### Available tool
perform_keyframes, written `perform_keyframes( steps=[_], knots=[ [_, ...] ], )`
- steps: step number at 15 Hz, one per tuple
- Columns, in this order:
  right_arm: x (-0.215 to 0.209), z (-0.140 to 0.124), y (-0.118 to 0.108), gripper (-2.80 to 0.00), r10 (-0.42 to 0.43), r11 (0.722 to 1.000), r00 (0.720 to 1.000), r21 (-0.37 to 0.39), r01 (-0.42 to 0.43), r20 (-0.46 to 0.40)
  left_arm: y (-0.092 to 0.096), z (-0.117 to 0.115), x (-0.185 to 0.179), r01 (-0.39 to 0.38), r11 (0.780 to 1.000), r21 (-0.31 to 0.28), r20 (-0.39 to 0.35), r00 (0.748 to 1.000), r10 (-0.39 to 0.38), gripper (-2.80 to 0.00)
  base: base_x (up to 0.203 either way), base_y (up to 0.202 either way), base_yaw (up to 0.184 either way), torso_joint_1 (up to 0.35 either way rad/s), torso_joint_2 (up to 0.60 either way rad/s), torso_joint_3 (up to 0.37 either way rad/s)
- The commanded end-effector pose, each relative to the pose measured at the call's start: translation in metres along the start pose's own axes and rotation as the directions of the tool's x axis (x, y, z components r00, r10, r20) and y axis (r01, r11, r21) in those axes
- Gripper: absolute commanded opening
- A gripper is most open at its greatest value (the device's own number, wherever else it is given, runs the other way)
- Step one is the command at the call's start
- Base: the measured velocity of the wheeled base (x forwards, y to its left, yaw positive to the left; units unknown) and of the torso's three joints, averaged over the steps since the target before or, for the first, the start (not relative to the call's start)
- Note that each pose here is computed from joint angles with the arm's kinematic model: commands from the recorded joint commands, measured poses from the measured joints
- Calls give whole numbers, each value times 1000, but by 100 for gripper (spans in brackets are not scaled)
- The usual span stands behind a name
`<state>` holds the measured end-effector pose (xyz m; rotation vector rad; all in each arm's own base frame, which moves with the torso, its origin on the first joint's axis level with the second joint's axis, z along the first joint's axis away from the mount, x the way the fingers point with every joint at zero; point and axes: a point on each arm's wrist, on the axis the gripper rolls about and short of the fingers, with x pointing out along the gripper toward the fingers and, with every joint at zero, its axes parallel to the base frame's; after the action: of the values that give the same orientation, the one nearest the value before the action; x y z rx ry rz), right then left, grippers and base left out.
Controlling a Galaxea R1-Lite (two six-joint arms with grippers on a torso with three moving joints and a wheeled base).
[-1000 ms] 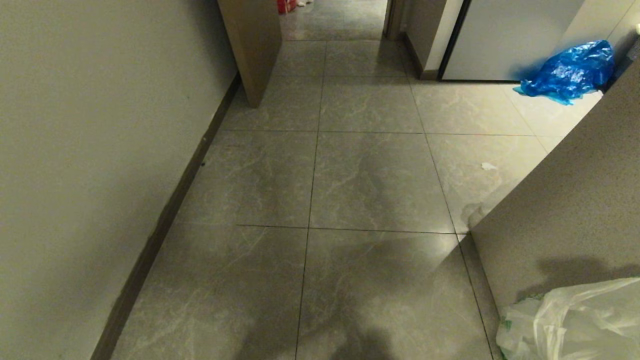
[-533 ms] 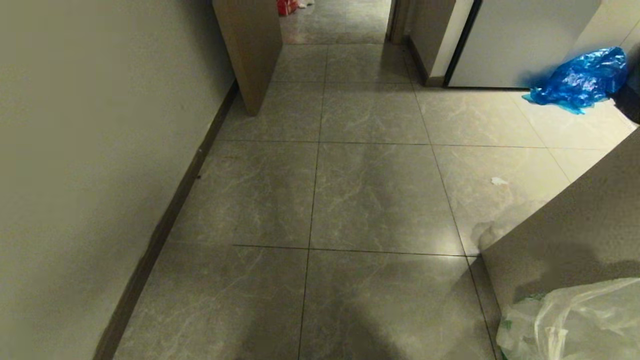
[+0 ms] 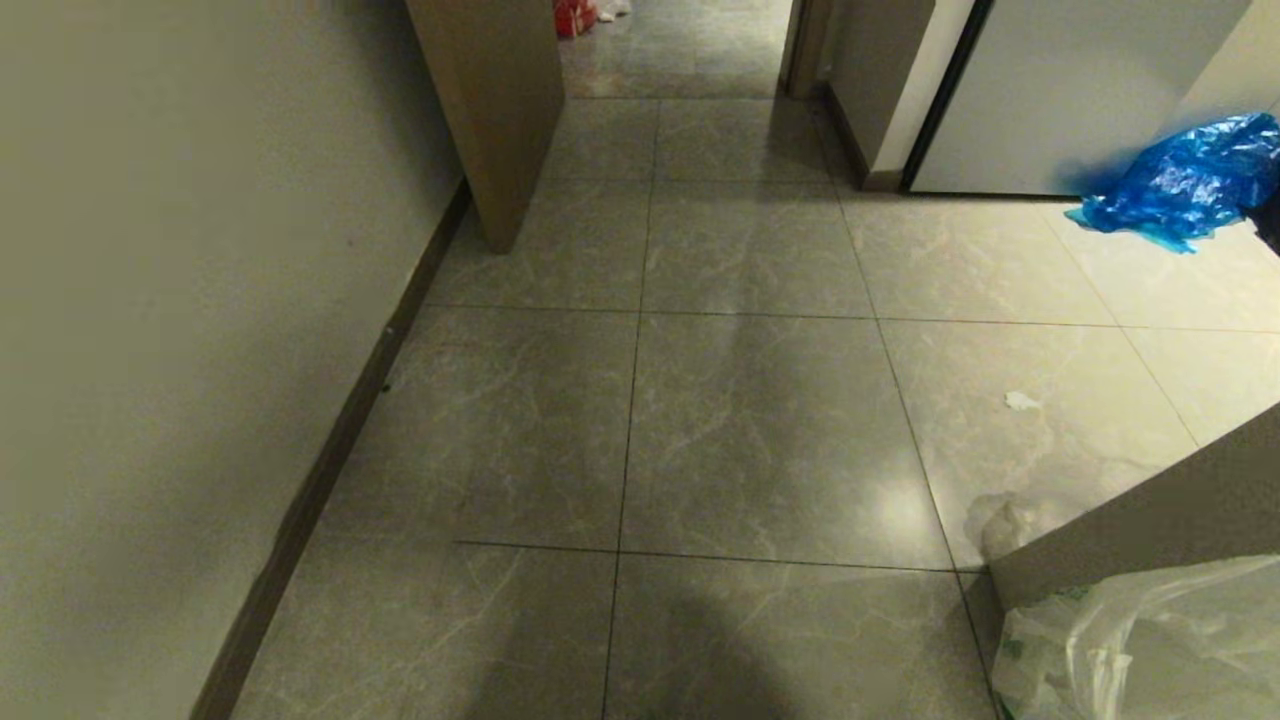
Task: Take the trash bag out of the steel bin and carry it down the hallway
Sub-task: Put the trash bag at the door
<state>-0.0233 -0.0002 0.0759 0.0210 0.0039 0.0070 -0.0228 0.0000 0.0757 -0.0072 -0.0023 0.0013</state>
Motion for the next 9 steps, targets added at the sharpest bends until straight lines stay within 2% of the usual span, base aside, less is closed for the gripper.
perform_keyframes(
  steps=[1, 9],
  knots=[
    [0, 0, 0, -280, 0, 1000, 1000, 0, 0, -1, 0, 0, 0, 0, 1000, 0, 2, 1000, 0, -280, 195, 0, -1, 3, 3, 2],
    [0, 0, 0, -280, -1, 1000, 1000, 0, 1, -1, 0, 0, 0, 0, 1000, 0, 2, 1000, 0, -280, 192, 0, 0, 3, 1, 3]
  ],
)
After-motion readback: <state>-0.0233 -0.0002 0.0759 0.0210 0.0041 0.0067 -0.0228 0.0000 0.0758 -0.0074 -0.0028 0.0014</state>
